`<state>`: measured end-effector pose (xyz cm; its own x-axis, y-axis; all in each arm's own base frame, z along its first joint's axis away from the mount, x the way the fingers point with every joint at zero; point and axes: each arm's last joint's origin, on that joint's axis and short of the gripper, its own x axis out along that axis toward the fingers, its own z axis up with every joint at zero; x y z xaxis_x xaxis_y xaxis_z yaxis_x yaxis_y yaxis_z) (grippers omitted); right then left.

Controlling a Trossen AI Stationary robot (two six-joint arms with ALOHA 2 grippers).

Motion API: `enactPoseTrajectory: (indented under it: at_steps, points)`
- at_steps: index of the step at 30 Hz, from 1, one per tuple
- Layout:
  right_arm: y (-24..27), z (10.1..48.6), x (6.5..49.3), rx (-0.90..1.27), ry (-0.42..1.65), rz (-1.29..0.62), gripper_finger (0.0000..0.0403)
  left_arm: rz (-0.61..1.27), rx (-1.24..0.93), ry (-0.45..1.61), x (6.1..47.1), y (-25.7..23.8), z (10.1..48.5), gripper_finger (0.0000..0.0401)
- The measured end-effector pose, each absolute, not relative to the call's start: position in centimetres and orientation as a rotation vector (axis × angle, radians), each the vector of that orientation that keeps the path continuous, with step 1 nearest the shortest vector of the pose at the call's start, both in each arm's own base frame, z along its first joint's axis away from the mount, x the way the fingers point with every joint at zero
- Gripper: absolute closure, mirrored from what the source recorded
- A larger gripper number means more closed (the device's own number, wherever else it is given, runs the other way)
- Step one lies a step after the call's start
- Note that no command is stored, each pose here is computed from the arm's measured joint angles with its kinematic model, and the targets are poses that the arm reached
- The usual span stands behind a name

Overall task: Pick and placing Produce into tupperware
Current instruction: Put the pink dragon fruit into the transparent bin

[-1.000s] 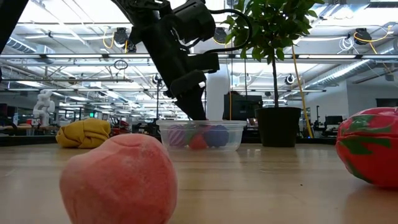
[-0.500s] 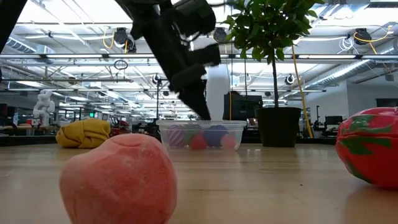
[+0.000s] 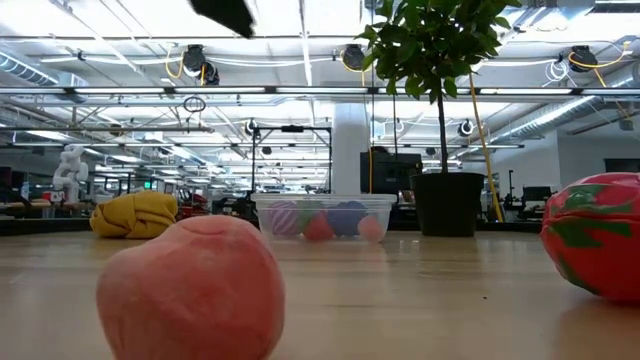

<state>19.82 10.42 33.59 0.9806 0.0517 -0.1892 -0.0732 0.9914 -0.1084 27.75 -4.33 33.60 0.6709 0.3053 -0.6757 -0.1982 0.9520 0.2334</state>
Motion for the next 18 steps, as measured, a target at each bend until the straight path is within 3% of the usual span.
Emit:
enactPoseTrajectory:
  at_steps: [8, 18]
  points:
    - [14.3, 31.3, 19.8, -0.153, 0.299, 0.307, 0.0094, 0.315, 0.005, 0.746, 21.3, -7.4, 34.7, 0.0199]
    - [18.5, 25.6, 22.0, 0.172, 0.595, 0.329, 0.0094, 0.334, 0.006, 0.791, 19.7, -8.8, 31.5, 0.0199]
